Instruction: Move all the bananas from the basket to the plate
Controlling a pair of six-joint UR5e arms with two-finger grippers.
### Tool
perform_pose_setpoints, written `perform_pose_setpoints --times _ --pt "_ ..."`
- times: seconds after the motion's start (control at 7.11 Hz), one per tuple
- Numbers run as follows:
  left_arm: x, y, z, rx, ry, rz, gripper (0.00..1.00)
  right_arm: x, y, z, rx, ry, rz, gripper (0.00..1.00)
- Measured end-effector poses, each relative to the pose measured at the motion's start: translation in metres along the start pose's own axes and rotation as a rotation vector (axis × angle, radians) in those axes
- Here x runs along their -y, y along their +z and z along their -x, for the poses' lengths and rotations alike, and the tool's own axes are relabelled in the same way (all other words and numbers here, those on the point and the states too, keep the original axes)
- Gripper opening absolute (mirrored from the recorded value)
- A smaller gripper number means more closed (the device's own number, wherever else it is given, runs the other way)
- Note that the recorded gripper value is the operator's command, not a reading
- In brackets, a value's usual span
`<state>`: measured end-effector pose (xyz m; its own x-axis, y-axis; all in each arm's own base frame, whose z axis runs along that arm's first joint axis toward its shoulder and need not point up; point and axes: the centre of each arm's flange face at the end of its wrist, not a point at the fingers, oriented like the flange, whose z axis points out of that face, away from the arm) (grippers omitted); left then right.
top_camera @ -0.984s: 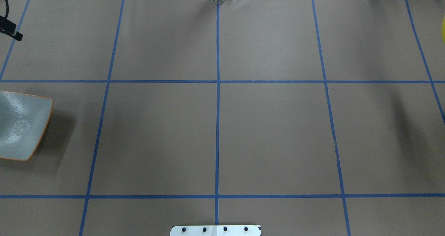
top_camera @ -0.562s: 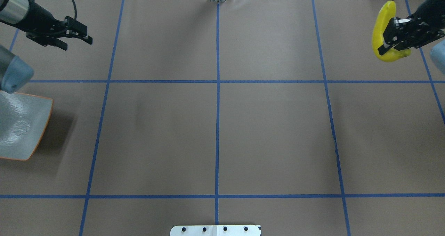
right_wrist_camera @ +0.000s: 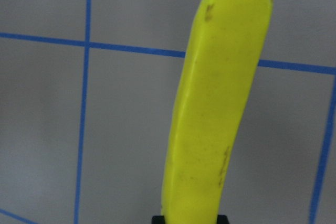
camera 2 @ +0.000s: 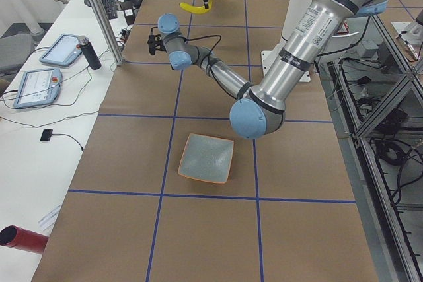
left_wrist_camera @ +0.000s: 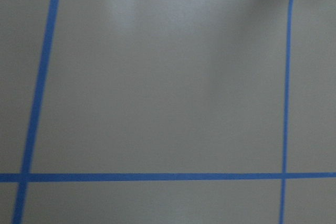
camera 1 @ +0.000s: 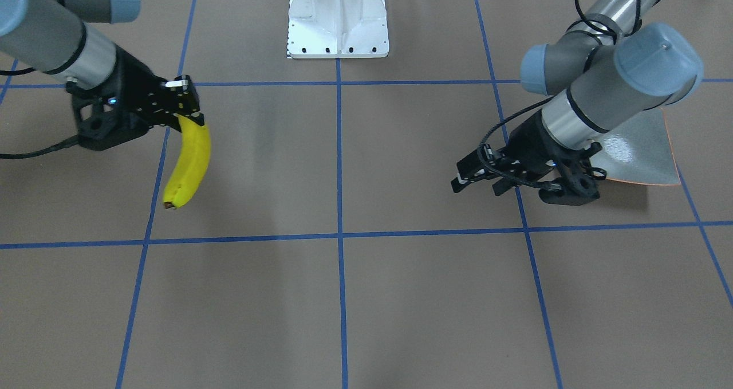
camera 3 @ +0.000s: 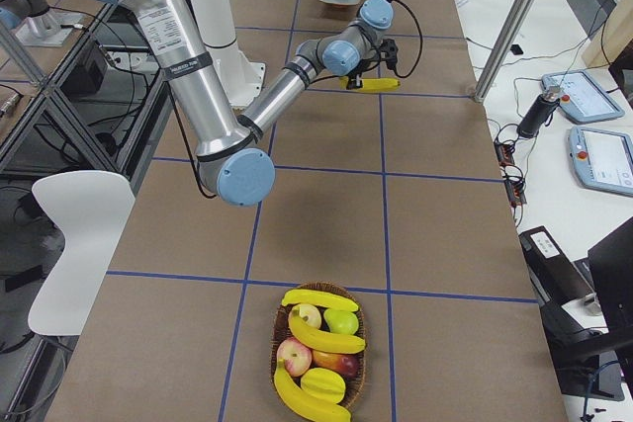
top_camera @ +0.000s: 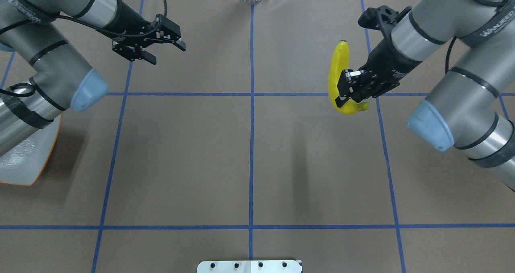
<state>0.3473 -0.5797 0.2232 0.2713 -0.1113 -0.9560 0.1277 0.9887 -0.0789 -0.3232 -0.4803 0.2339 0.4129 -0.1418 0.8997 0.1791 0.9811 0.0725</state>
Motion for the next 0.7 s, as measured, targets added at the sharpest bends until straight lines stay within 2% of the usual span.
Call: perform_pose_setpoints --times 0.28,0.7 --pt "-0.034 0.023 -0.056 -0.061 -0.023 0.053 1.00 -0.011 0.027 0.042 0.037 -0.005 -0.018 0.00" --pt "-0.083 0.055 -0.101 -0.123 0.040 0.128 1.00 -0.015 0.031 0.056 0.060 -0.015 -0.029 0.00"
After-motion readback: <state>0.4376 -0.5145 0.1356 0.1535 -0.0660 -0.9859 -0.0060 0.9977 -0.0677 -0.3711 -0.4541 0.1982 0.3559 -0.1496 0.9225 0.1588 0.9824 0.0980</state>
